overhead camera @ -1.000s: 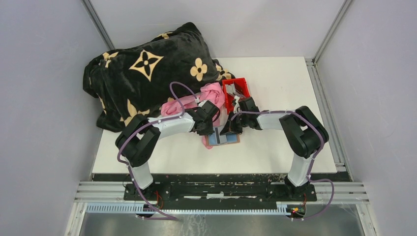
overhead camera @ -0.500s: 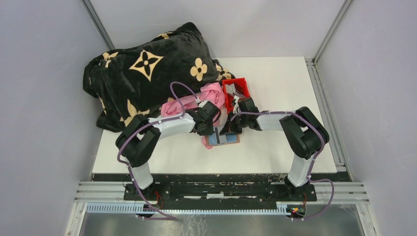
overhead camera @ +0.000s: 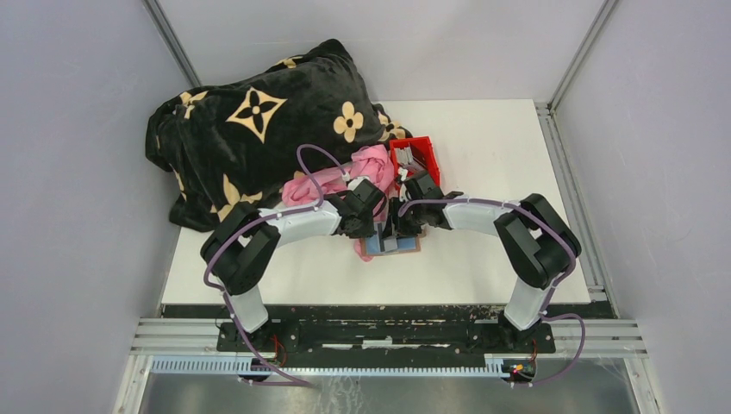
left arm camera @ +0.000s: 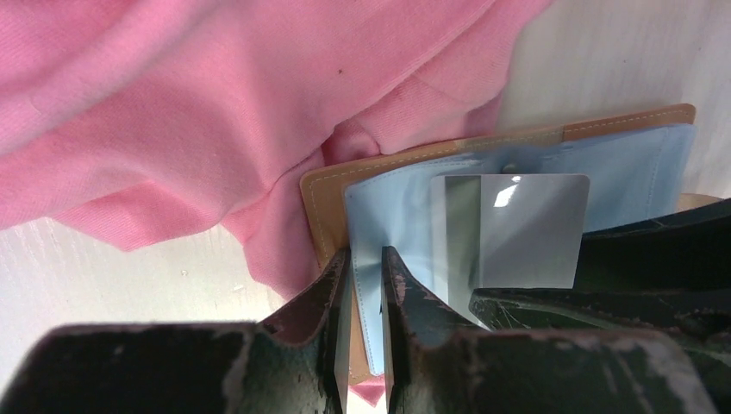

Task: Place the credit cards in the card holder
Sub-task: Insert the credit card into the card holder.

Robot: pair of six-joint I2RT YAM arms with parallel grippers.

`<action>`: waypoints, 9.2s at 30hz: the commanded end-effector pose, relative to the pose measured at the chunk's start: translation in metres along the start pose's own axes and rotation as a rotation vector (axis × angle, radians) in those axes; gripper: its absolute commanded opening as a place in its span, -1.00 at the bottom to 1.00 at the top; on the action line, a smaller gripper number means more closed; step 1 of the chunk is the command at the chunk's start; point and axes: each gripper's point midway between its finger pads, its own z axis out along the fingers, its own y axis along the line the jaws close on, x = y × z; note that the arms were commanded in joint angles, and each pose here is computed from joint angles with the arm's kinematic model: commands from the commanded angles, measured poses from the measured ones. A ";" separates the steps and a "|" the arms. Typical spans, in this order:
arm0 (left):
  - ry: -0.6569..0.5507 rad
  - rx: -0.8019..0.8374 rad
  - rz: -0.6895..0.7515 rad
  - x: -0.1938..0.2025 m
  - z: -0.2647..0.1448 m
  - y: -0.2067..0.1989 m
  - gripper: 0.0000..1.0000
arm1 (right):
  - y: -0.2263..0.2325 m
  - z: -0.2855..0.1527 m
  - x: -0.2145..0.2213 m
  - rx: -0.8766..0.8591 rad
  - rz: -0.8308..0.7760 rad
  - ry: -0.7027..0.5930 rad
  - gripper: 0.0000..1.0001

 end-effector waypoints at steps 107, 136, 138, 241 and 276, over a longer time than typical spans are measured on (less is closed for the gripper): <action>0.234 -0.113 0.104 0.087 0.021 0.053 -0.94 | -0.011 -0.009 -0.053 0.192 -0.080 -0.001 -0.71; 0.212 -0.066 0.102 0.083 0.022 0.046 -0.94 | -0.001 0.014 -0.019 0.123 -0.007 0.071 -0.81; 0.200 -0.042 0.098 0.082 0.021 0.042 -0.94 | 0.001 0.015 -0.020 0.118 -0.007 0.070 -0.81; 0.057 0.046 0.047 0.054 -0.012 0.031 -0.87 | 0.035 0.012 -0.003 0.057 -0.003 0.069 -0.64; 0.019 0.060 0.039 0.052 -0.015 0.034 -0.79 | 0.045 -0.063 -0.065 0.268 -0.274 -0.082 -0.40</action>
